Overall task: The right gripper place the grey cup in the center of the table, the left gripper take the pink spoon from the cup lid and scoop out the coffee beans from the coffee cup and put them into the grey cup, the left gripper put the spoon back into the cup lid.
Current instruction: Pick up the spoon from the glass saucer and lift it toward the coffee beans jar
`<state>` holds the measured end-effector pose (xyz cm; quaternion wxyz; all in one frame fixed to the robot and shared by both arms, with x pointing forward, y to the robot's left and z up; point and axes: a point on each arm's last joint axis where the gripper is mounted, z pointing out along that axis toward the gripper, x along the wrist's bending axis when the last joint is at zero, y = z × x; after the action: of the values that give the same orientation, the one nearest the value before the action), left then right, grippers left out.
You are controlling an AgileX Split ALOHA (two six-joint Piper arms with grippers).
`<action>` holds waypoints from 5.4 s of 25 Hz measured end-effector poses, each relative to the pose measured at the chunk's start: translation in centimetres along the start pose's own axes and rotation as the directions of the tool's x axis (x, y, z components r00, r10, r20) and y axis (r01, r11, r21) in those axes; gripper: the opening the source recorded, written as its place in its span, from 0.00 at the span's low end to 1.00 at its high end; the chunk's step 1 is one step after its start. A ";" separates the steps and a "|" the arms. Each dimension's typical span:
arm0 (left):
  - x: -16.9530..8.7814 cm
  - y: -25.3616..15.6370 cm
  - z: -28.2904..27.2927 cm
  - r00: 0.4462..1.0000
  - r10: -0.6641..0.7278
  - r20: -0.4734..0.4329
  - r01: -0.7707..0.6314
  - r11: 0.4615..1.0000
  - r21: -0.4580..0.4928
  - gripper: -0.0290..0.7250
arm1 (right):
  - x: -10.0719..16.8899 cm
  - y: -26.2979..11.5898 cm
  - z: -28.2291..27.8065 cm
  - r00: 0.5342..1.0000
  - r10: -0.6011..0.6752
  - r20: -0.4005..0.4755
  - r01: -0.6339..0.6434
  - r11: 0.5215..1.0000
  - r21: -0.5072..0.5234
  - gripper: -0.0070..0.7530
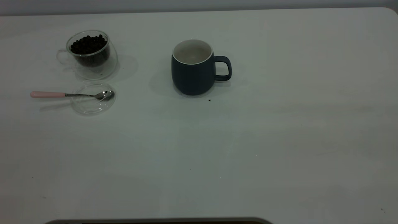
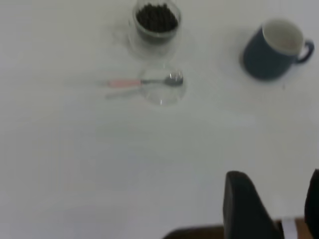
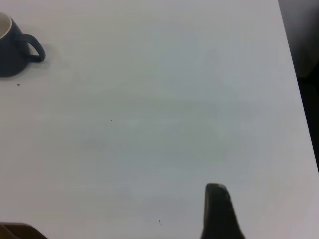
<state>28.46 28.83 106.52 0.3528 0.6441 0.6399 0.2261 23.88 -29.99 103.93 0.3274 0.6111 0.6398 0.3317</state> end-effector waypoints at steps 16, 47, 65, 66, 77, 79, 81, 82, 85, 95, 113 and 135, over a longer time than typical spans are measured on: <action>7.9 10.4 20.0 0.913 -0.188 -0.361 0.342 0.835 0.431 0.47 | 0.0 0.0 0.0 1.000 0.000 0.000 0.000 1.000 -0.001 0.67; 23.4 1.2 33.9 0.827 -0.491 0.275 0.283 0.786 0.550 0.81 | 0.0 0.0 0.0 1.000 0.000 0.000 0.000 1.000 -0.001 0.67; 18.6 0.8 40.2 0.857 -0.331 0.394 0.087 0.848 0.523 0.81 | 0.0 0.0 0.0 1.000 0.000 0.000 0.000 1.000 -0.001 0.67; 18.3 0.8 40.5 0.855 -0.332 0.398 0.086 0.848 0.523 0.81 | 0.0 0.0 0.0 1.000 0.000 0.000 0.000 1.000 -0.001 0.67; 17.8 -0.4 41.5 0.850 -0.353 0.390 0.097 0.834 0.544 0.81 | 0.0 0.0 0.0 1.000 0.000 0.000 0.000 1.000 -0.001 0.67; 17.8 -0.7 41.6 0.848 -0.360 0.388 0.101 0.830 0.549 0.81 | 0.0 0.0 0.0 1.000 0.000 0.000 0.000 1.000 -0.001 0.67; 17.8 -0.9 41.7 0.847 -0.365 0.388 0.103 0.827 0.552 0.81 | 0.0 0.0 0.0 1.000 0.000 0.000 0.000 1.000 -0.001 0.67; 17.8 -0.9 41.7 0.846 -0.367 0.387 0.107 0.827 0.552 0.81 | 0.0 0.0 0.0 1.000 0.000 0.000 0.000 1.000 -0.001 0.67; 17.7 -0.9 41.8 0.839 -0.382 0.388 0.122 0.826 0.550 0.81 | 0.0 0.0 0.0 1.000 0.000 0.000 0.000 1.000 -0.001 0.67; 17.5 -0.8 41.9 0.820 -0.410 0.399 0.147 0.825 0.545 0.69 | 0.0 0.0 0.0 1.000 0.000 0.000 0.000 1.000 -0.001 0.67; 17.1 -0.4 41.5 0.784 -0.438 0.441 0.149 0.822 0.550 0.25 | 0.0 0.0 0.0 1.000 0.000 0.000 0.000 1.000 -0.001 0.67; 15.6 6.3 36.3 0.736 -0.352 0.578 0.042 0.876 0.480 0.20 | 0.0 0.0 0.0 1.000 0.000 0.000 0.000 1.000 -0.001 0.67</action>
<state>60.82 38.58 85.17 0.4218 0.6700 0.5772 -0.2003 23.87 -29.99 103.93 0.3277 0.6109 0.6397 0.3320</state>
